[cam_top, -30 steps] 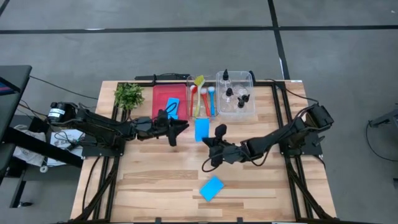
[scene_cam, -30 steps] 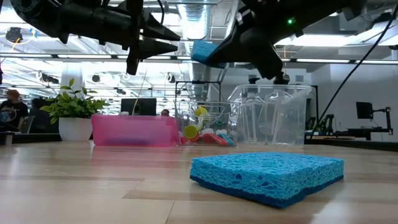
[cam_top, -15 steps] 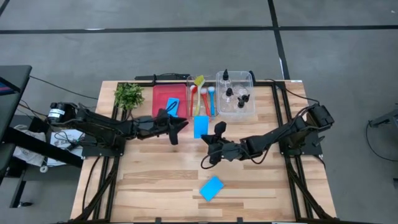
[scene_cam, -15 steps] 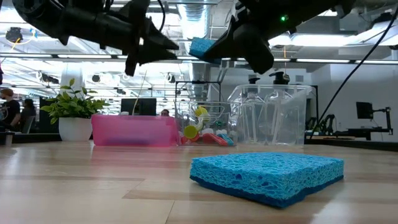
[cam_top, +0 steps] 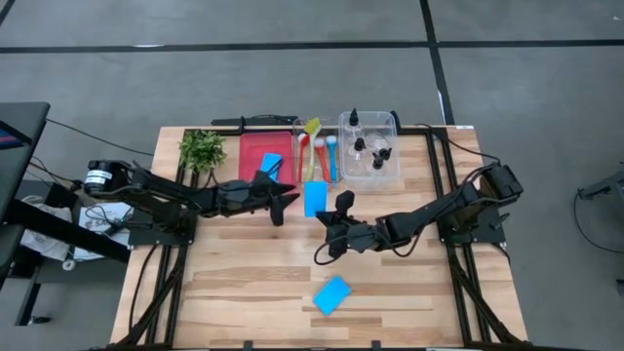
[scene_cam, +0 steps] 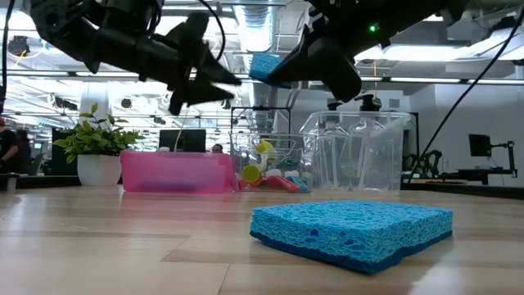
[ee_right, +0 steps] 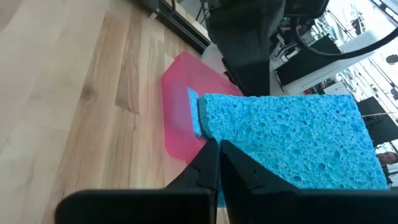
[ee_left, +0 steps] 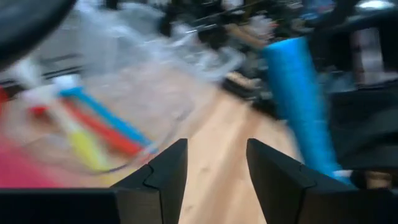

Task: Pick & Place Kitchen Sink Supplies
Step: Put the top blue sponge into the red bin

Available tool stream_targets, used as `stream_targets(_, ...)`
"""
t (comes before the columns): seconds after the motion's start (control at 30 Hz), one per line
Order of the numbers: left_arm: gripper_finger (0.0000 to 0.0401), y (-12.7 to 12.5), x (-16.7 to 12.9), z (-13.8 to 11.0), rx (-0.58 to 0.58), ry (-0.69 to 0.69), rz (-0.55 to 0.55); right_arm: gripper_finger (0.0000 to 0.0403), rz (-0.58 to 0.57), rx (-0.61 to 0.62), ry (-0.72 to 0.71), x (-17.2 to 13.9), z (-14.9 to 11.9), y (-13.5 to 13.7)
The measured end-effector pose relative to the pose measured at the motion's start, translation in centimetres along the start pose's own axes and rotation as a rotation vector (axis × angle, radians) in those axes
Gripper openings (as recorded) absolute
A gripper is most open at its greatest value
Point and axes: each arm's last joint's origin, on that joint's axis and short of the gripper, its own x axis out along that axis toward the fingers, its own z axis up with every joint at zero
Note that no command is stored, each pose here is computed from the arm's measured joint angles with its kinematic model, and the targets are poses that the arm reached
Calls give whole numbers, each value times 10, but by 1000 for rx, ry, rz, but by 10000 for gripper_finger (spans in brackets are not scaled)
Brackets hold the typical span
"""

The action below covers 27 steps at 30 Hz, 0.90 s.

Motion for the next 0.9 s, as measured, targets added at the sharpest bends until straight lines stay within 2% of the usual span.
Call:
stream_targets(0.1, 167, -5, 0, 4, -9, -17, -101, 0, -1, -1, 1, 0, 0, 0)
stream_targets(0.17, 167, -6, -2, 7, 5, -38, -125, 0, 1, -3, 3, 0, 0, 0)
stream_targets(0.43, 167, -10, -10, 20, 22, -95, -148, 0, 5, -20, 20, 0, -2, 1)
stream_targets(0.9, 167, -11, -11, 20, 13, -89, -165, 0, 4, -19, 19, 0, -2, 1)
